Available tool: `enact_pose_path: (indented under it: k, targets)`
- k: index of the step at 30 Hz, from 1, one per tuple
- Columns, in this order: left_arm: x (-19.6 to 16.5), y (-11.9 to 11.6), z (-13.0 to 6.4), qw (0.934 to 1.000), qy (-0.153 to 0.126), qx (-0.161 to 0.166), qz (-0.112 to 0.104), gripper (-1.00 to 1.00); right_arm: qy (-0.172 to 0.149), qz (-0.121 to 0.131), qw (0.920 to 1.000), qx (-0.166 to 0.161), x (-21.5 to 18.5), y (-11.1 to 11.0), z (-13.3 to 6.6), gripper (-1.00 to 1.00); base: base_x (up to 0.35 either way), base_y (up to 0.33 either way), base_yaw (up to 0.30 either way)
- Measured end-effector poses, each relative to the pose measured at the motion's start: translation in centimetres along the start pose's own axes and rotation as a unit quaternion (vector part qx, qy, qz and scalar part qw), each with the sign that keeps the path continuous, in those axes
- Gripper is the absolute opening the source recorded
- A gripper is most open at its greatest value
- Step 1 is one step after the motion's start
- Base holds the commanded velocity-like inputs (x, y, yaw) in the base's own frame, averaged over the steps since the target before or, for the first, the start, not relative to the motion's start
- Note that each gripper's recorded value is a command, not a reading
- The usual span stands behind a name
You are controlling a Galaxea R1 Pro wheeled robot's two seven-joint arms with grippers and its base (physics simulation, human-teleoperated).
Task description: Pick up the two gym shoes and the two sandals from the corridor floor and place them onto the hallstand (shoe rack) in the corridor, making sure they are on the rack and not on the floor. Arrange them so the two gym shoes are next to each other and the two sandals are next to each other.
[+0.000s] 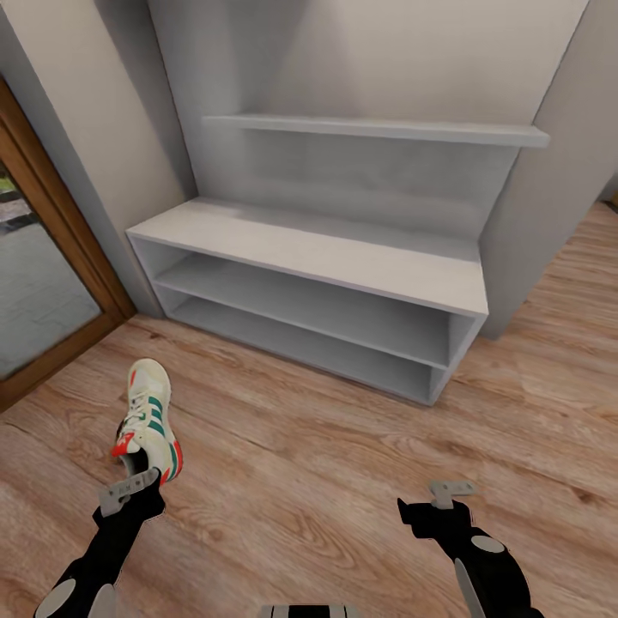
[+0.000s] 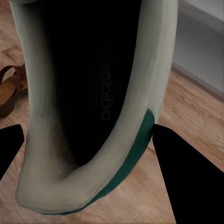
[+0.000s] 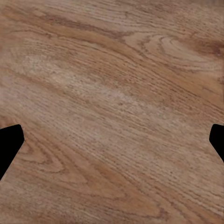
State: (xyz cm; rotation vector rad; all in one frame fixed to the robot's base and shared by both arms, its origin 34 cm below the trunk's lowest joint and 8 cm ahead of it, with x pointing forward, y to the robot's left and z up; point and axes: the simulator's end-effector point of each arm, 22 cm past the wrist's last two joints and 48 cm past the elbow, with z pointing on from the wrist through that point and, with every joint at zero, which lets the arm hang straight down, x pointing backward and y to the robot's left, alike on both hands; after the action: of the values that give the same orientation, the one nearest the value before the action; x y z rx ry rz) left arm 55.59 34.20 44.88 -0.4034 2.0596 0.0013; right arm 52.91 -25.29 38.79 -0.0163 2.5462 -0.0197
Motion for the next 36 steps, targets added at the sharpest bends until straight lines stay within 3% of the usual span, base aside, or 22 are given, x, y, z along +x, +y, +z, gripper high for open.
enact_pose_path:
  k: [16,36]
  targets:
    - [-0.05,0.17,0.02,1.0000,0.000,-0.002,-0.001,-1.00,0.000,0.000,1.0000,0.000,0.00,0.00,0.02,1.00,0.023,0.311,0.000]
    - [0.06,0.18,0.01,1.0000,0.001,-0.002,-0.002,-1.00,0.000,0.000,1.0000,0.000,0.01,0.01,0.02,1.00,0.111,0.323,0.000]
